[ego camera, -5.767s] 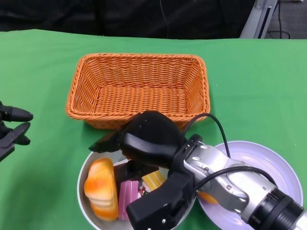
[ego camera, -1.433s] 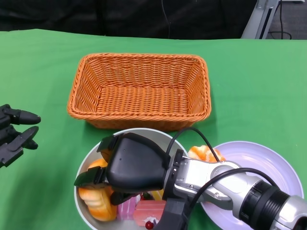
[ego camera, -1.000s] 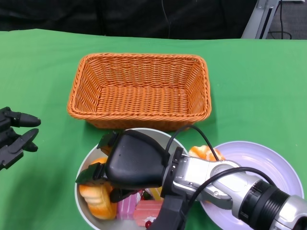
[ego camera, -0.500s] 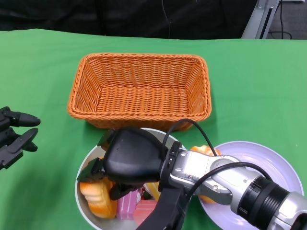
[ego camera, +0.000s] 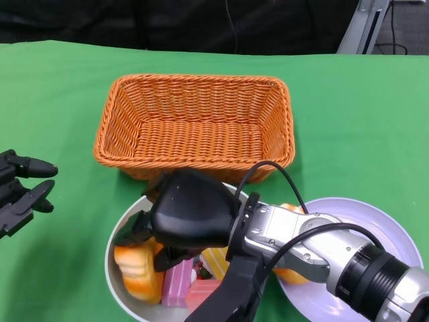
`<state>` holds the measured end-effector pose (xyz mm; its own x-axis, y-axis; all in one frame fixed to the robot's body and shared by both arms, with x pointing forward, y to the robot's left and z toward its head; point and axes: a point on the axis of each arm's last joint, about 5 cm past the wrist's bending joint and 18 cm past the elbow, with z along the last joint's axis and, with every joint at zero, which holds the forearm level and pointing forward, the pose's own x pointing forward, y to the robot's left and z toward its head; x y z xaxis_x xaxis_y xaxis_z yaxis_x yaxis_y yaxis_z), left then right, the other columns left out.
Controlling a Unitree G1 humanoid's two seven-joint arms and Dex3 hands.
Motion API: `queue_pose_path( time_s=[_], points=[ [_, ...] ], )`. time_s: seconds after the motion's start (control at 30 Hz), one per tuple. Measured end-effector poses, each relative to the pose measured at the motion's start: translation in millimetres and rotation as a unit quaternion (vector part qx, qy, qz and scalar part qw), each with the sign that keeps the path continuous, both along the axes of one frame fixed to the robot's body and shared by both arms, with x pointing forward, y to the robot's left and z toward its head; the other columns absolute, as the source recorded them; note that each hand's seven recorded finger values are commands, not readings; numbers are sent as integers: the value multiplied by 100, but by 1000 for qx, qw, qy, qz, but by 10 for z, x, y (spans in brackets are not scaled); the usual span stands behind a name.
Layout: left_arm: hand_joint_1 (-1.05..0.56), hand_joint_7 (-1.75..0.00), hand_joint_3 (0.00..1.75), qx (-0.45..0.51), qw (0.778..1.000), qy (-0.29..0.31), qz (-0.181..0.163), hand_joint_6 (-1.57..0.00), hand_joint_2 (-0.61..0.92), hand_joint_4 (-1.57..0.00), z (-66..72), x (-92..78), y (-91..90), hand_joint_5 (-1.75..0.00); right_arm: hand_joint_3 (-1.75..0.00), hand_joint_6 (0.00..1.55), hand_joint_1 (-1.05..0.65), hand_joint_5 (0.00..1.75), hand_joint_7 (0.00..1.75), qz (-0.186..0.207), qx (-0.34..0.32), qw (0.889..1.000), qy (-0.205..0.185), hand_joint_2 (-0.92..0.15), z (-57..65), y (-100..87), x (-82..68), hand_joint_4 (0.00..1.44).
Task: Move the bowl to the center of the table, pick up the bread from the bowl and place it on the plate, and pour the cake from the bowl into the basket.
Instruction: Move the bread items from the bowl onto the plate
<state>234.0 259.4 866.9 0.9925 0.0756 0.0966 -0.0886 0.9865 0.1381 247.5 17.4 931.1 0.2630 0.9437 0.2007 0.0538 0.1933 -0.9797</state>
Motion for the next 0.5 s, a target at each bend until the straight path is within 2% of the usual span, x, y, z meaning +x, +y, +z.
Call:
queue_pose_path(
  time_s=[0.13,0.3,0.5],
  points=[
    [-26,-98,22,12,1000,4,-3,-81,92,-77,5,2,4,-130,0,115,-47,174,5,-1,3,1000,0,-90,4,1,3,76],
    [-25,-96,21,11,1000,3,-2,-81,92,-75,8,0,14,-130,-1,111,-46,163,3,-6,1,1000,-6,-92,8,-17,13,79],
    [-28,-95,22,6,1000,11,1,-81,92,-74,-14,-7,20,-129,-3,112,-48,165,3,-6,15,1000,-13,-92,58,-38,28,78]
  ],
)
